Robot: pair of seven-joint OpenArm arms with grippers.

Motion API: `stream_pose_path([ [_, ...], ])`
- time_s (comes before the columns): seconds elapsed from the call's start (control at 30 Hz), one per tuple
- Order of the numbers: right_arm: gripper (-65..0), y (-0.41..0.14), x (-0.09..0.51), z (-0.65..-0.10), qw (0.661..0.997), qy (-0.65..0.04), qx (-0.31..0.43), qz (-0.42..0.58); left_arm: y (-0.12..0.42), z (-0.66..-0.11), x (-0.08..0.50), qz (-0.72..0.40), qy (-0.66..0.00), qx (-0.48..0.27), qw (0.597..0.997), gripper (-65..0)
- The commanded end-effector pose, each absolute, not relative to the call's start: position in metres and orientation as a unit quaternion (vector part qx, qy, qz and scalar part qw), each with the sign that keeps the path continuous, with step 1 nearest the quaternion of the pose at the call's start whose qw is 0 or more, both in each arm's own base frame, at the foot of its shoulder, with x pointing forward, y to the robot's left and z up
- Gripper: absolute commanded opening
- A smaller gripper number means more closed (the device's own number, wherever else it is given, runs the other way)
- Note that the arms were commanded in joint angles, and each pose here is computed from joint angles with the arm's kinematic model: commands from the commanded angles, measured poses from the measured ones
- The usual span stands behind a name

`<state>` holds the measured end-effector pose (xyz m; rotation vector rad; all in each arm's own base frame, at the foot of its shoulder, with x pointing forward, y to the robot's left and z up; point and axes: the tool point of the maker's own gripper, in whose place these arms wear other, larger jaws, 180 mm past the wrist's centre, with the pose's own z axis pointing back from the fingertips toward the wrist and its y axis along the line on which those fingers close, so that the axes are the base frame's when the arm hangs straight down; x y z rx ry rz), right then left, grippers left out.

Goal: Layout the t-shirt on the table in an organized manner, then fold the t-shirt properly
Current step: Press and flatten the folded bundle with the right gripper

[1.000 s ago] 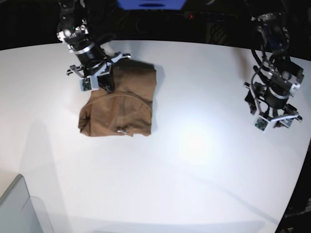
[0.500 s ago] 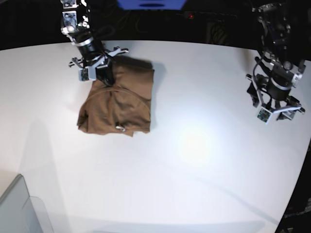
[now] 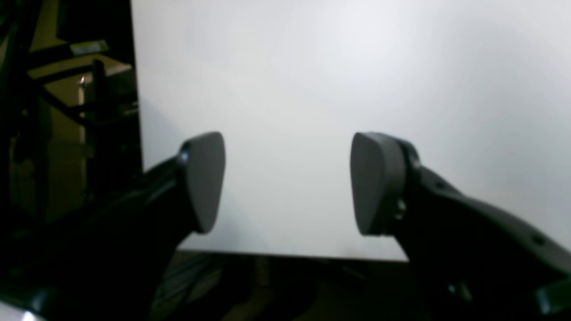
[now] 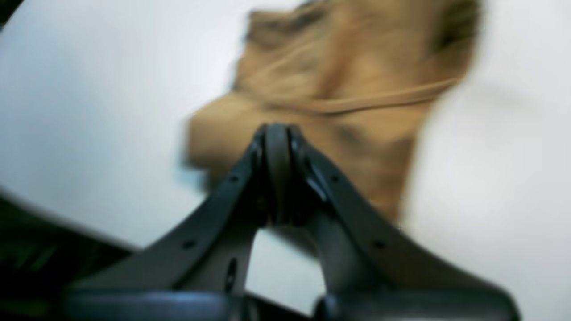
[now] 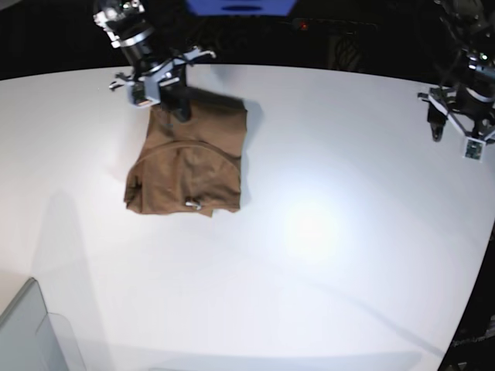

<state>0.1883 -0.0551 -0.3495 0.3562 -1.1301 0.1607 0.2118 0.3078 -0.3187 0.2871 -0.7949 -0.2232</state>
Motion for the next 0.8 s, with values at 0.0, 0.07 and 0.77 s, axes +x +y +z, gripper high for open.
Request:
stream_pose_path([
  [0.0, -65.0, -0.044, 0.193, -0.333, 0.806, -0.557, 0.188, 0.077, 0.312, -0.314, 0.205, -0.1, -0.391, 0.14, 0.904, -22.5],
  [0.07, -65.0, -0.026, 0.191, -0.333, 0.802, -0.552, 0.211, 0.085, 0.322, -0.313, 0.19, -0.079, -0.389, 0.14, 0.907, -22.5],
  [0.77, -65.0, -0.052, 0.195, -0.399, 0.841, -0.497, 0.182, 0.115, 0.388, -0.281, 0.113, 0.039, -0.396, 0.177, 0.9, -22.5],
])
